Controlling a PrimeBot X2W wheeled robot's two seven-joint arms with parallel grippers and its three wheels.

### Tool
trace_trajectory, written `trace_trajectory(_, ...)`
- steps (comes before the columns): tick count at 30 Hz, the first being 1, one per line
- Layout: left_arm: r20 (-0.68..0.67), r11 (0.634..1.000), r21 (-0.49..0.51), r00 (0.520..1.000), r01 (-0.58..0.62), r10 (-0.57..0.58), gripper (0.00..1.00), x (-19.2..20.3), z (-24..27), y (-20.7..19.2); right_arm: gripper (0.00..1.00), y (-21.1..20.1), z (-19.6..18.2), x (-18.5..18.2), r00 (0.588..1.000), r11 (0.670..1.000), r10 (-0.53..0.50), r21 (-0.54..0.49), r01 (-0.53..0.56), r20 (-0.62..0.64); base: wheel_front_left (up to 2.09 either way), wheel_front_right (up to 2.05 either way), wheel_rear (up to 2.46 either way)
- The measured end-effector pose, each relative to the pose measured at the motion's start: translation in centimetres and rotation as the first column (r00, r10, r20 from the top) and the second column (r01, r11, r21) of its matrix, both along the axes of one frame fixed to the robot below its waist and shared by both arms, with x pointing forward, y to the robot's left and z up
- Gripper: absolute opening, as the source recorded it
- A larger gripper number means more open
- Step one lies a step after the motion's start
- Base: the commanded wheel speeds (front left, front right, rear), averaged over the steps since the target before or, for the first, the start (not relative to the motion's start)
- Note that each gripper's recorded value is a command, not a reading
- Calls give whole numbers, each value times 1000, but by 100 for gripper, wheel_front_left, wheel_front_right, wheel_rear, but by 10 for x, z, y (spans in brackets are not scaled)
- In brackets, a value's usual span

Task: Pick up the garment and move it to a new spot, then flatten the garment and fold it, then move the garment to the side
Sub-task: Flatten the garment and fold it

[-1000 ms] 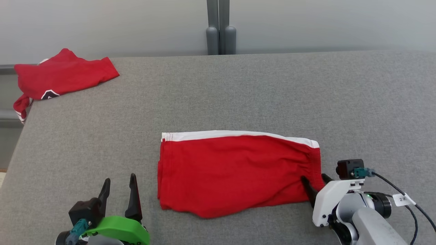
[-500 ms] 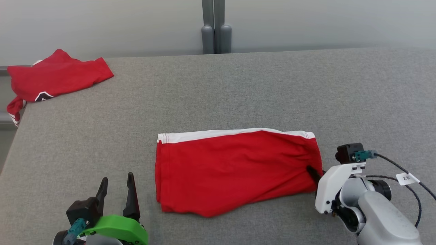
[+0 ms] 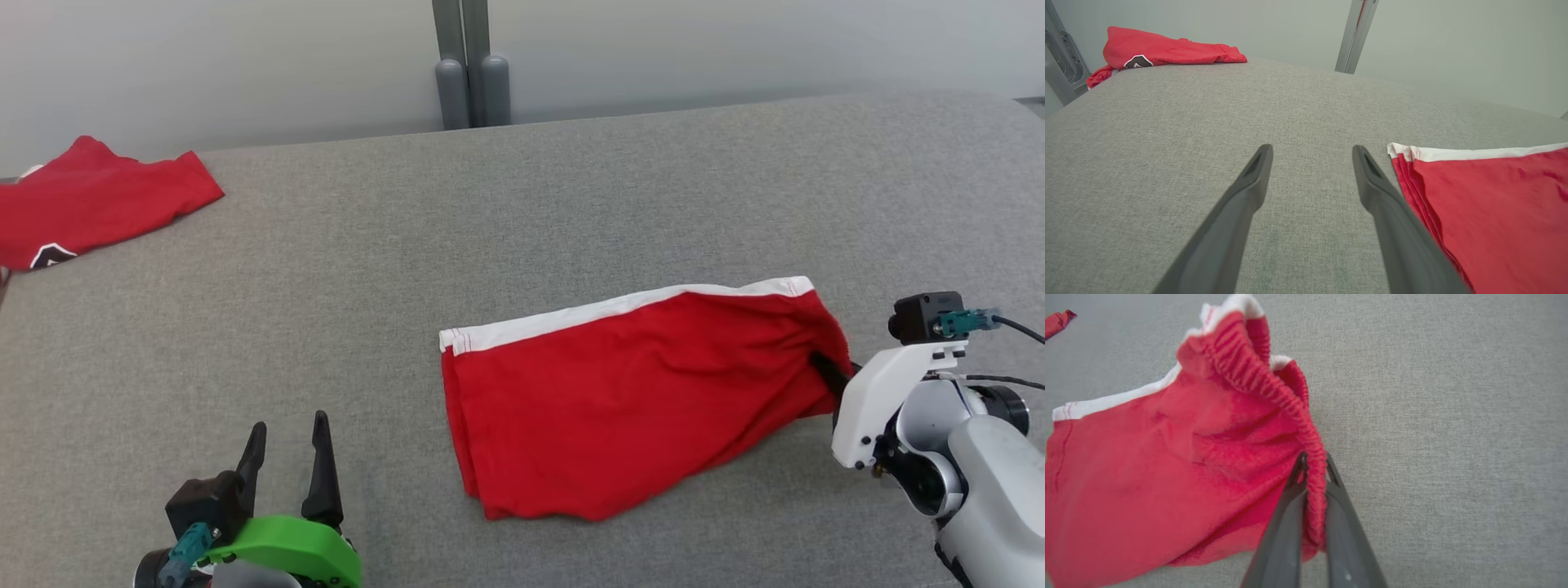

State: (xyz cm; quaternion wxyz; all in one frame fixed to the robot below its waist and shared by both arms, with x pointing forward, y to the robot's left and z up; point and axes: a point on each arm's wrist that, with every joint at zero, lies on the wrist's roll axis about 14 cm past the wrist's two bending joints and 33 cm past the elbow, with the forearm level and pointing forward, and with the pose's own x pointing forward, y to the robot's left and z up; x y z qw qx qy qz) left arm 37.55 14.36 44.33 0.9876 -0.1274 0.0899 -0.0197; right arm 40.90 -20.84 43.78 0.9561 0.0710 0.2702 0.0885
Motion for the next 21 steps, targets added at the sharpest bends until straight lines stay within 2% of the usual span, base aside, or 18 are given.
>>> trace_trajectory(6,-2,1000,-2,1000,14,-14,100,2,-1,-5,0,47,18,-5,994,989,102,105,-104,33,0,0,0)
trace_trajectory(15,12,1000,-5,1000,10,-10,100,1,4,-3,0,125,45,-16,960,930,263,238,-279,100,0,0,0)
trace_trajectory(21,16,1000,-11,1000,-14,14,100,-1,5,3,0,164,45,-17,948,898,297,303,-319,118,0,0,0)
